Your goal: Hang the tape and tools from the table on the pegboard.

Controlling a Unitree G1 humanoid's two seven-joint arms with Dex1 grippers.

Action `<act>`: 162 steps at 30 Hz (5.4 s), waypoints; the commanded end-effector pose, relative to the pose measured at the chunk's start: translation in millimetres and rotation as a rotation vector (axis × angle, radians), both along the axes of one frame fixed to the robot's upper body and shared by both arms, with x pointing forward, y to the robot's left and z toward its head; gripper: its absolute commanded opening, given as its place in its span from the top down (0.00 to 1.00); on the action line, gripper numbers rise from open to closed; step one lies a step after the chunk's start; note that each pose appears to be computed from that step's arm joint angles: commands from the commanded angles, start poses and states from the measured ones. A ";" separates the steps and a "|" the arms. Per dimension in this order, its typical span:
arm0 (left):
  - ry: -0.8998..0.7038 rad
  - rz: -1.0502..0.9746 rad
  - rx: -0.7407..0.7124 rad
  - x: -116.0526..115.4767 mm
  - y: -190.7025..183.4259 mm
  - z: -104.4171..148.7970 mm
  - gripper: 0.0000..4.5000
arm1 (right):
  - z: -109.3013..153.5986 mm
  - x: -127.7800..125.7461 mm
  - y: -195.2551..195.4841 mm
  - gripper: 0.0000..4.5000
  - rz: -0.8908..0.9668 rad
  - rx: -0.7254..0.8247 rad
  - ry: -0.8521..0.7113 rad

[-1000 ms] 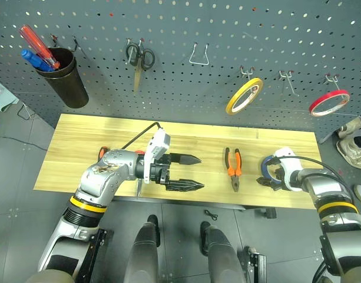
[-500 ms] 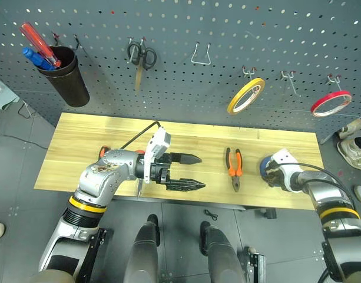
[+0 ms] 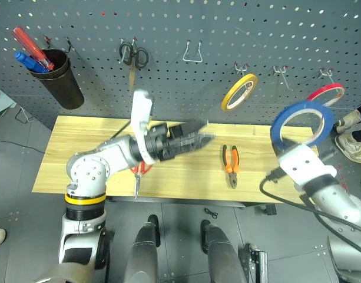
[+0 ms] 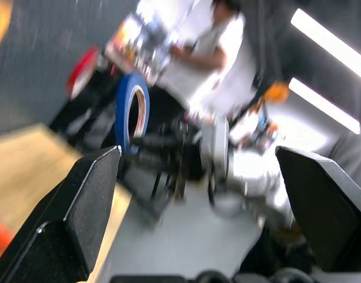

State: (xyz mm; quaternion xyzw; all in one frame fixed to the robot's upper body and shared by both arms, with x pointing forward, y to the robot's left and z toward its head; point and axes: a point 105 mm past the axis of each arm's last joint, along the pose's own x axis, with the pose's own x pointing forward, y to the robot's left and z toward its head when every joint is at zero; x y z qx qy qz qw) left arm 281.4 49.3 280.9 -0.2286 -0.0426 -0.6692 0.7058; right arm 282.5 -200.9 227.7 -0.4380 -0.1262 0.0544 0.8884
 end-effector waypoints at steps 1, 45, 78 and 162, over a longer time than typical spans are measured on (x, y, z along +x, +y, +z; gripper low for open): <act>-0.007 0.031 -0.093 2.2 7.5 23.1 0.00 | 19.5 15.2 -4.3 0.91 -0.025 0.041 -0.097; 0.025 0.194 0.536 -24.2 84.8 -105.0 0.00 | -140.9 64.9 19.9 0.01 -0.181 0.763 0.886; 0.029 0.214 0.521 -33.8 84.8 -96.7 0.00 | -155.6 100.1 8.3 0.55 -0.317 0.775 0.926; 0.490 1.221 0.777 45.3 112.2 -229.7 0.00 | -18.4 8.4 110.0 0.01 0.984 0.321 0.695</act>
